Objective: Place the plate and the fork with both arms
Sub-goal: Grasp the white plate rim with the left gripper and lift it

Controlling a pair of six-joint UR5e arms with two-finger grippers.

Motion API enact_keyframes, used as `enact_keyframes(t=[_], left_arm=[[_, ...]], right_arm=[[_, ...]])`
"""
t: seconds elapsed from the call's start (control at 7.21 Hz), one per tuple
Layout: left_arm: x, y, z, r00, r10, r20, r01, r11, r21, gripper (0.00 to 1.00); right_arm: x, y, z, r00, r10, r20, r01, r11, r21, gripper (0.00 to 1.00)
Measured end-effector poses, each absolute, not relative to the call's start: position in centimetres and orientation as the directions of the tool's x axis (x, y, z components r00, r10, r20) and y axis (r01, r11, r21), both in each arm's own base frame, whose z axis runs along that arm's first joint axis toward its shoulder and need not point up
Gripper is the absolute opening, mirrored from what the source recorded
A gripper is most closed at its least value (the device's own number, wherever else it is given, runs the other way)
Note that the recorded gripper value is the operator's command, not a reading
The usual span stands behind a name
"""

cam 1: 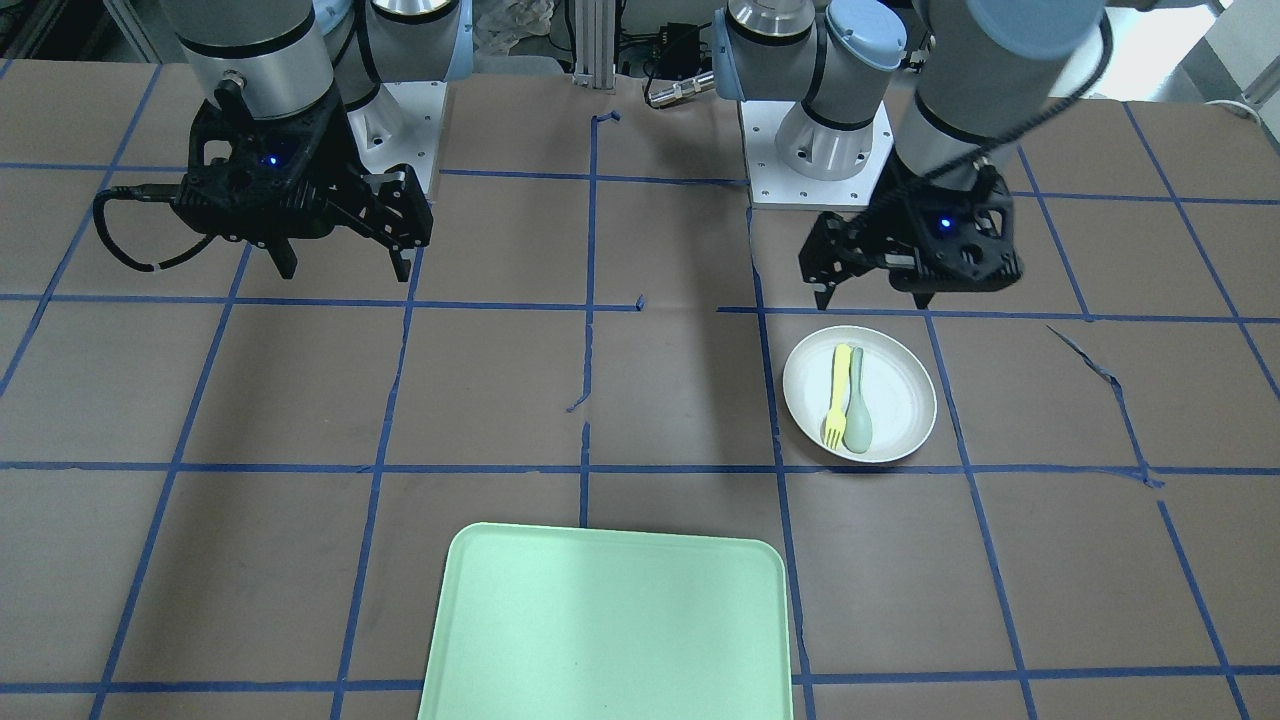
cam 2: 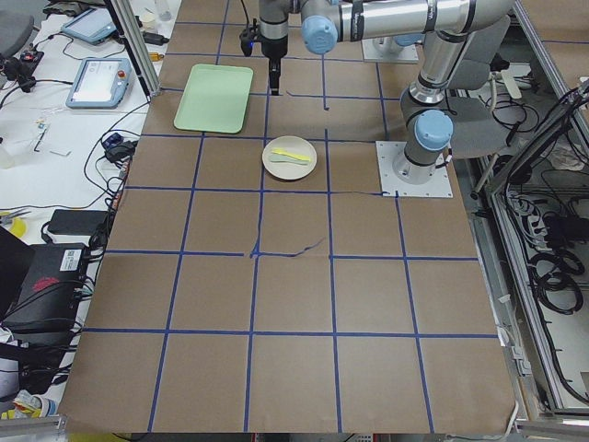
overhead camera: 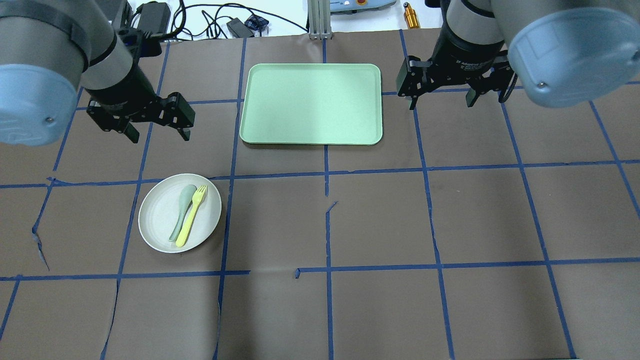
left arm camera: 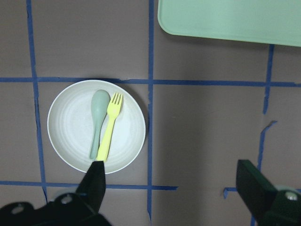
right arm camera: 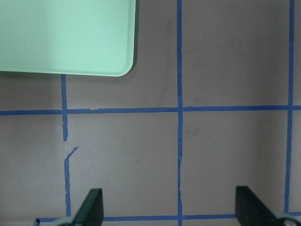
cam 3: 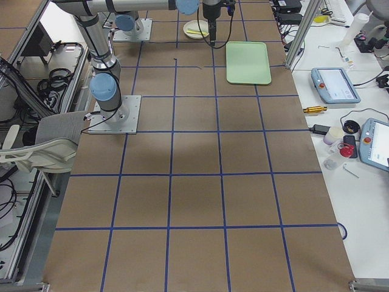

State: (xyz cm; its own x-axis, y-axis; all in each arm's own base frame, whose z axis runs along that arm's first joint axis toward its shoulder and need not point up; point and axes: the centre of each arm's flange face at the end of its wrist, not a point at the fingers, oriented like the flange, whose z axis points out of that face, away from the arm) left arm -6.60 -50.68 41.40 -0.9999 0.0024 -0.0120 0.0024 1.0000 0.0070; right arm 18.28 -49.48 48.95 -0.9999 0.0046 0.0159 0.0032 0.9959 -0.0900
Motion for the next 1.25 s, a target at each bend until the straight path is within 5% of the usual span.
enact_keyframes(t=[0.69, 0.97, 1.11, 1.25], left_arm=[[5.8, -46.1, 22.8, -0.994, 0.076, 0.084, 0.073, 0.996, -0.046, 0.95], [6.2, -45.2, 19.4, -0.993, 0.075, 0.093, 0.072, 0.997, -0.036, 0.57], [6.7, -45.1, 18.7, -0.994, 0.068, 0.089, 0.066, 0.998, -0.025, 0.21], [7.3, -45.1, 18.2, -0.995, 0.057, 0.085, 0.056, 0.998, -0.015, 0.00]], right_arm=[[18.3, -49.6, 48.7, -1.000, 0.005, 0.014, 0.003, 0.996, -0.085, 1.00], [18.3, -49.6, 48.7, -1.000, 0.005, 0.014, 0.004, 0.996, -0.084, 1.00], [18.3, -49.6, 48.6, -1.000, 0.005, 0.014, 0.004, 0.996, -0.084, 1.00], [18.3, -49.6, 48.6, -1.000, 0.006, 0.015, 0.004, 0.996, -0.084, 1.00]])
